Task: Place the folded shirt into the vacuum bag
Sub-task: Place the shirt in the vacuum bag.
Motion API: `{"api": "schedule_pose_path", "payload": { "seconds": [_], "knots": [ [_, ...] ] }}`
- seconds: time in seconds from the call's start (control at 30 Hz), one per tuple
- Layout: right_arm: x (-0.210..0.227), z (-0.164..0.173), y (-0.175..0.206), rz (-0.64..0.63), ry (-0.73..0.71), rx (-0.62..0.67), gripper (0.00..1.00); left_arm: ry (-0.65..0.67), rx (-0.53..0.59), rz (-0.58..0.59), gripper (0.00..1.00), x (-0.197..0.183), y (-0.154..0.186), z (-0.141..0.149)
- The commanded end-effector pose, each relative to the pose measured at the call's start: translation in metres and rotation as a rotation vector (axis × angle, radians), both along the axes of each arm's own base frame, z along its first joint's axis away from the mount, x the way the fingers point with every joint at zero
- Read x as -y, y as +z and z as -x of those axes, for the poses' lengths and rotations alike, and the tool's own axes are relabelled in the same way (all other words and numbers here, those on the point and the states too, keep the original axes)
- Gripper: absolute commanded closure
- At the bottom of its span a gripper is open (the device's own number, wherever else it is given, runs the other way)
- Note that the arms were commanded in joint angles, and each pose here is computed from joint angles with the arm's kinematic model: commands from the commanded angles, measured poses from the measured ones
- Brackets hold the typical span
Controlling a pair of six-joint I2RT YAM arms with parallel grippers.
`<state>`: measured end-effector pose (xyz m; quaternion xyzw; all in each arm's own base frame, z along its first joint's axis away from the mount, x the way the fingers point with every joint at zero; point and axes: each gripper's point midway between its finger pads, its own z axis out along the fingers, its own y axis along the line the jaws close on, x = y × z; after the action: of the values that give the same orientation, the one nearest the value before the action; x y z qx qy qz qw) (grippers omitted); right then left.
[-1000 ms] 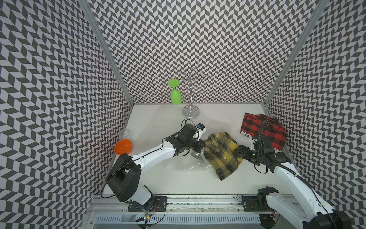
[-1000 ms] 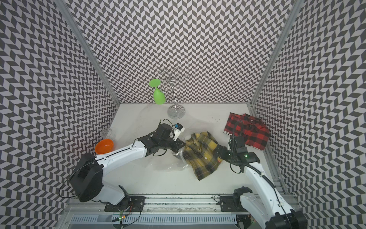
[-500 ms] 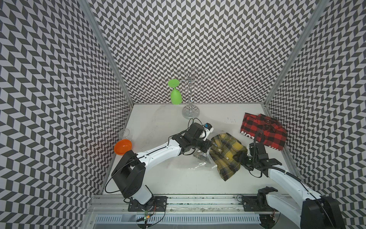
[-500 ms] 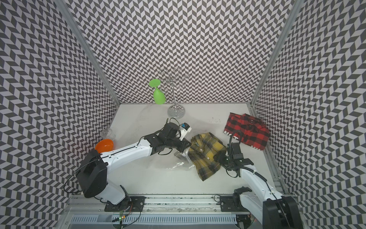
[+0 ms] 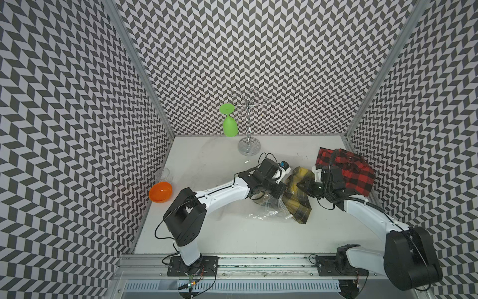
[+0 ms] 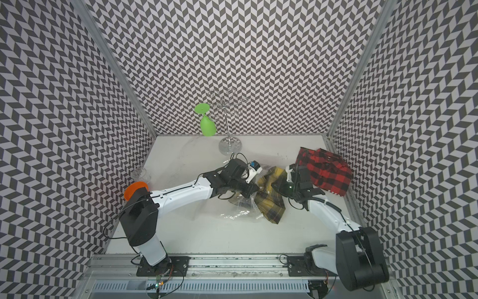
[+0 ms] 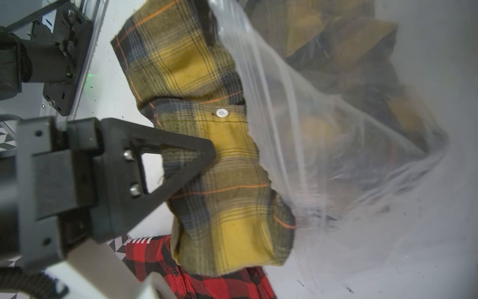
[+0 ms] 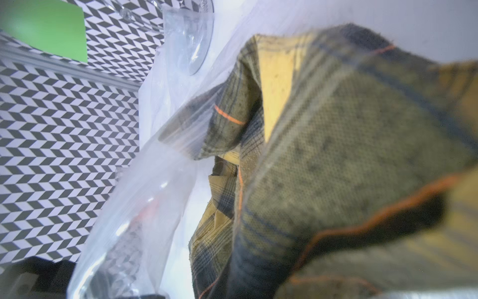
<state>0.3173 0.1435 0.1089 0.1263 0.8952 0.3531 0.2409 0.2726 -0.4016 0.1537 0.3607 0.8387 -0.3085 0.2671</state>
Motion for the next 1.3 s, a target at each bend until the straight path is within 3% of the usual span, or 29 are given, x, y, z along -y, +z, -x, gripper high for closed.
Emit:
{"api": "schedule_pose_path", "payload": {
  "seconds": [0.0, 0.17, 0.33, 0.43, 0.57, 0.67, 0.83, 0.93, 1.07, 1.17, 1.23, 1.27],
  "knots": [
    [-0.009, 0.0, -0.02, -0.013, 0.056, -0.01, 0.76, -0.044, 0.013, 0.013, 1.0, 0.011, 0.005, 0.008],
    [0.021, 0.01, -0.035, 0.153, -0.016, -0.044, 0.72, 0.018, -0.006, -0.089, 1.0, -0.014, -0.014, 0.006],
    [0.038, 0.017, -0.038, 0.236, -0.043, -0.067, 0.48, 0.049, -0.033, -0.071, 0.98, -0.031, -0.006, 0.012],
    [0.033, 0.019, -0.039, 0.205, -0.027, -0.044, 0.36, 0.071, -0.071, -0.095, 0.84, -0.037, -0.014, 0.014],
    [0.041, 0.018, -0.031, 0.286, -0.055, -0.029, 0.33, 0.119, -0.123, -0.182, 0.63, -0.046, -0.032, 0.008],
    [0.045, 0.013, -0.013, 0.31, -0.064, 0.017, 0.3, 0.177, -0.075, -0.237, 0.46, -0.051, -0.025, -0.013],
    [0.043, 0.003, 0.017, 0.328, -0.071, 0.085, 0.3, 0.218, 0.005, -0.306, 0.38, -0.036, -0.014, -0.053],
    [0.031, -0.001, 0.037, 0.261, -0.056, 0.128, 0.33, 0.226, 0.021, -0.364, 0.38, -0.028, -0.023, -0.07],
    [-0.004, -0.001, 0.056, 0.073, -0.012, 0.16, 0.46, 0.24, 0.057, -0.443, 0.46, -0.026, -0.032, -0.087],
    [-0.017, -0.004, 0.064, -0.022, -0.029, 0.181, 0.57, 0.245, 0.078, -0.425, 0.64, -0.021, -0.024, -0.093],
    [-0.012, -0.008, 0.072, 0.006, -0.069, 0.208, 0.57, 0.253, 0.093, -0.391, 0.81, -0.014, -0.012, -0.098],
    [-0.002, -0.01, 0.078, 0.053, -0.103, 0.227, 0.51, 0.26, 0.103, -0.374, 0.89, -0.012, -0.004, -0.101]
  ]
}}
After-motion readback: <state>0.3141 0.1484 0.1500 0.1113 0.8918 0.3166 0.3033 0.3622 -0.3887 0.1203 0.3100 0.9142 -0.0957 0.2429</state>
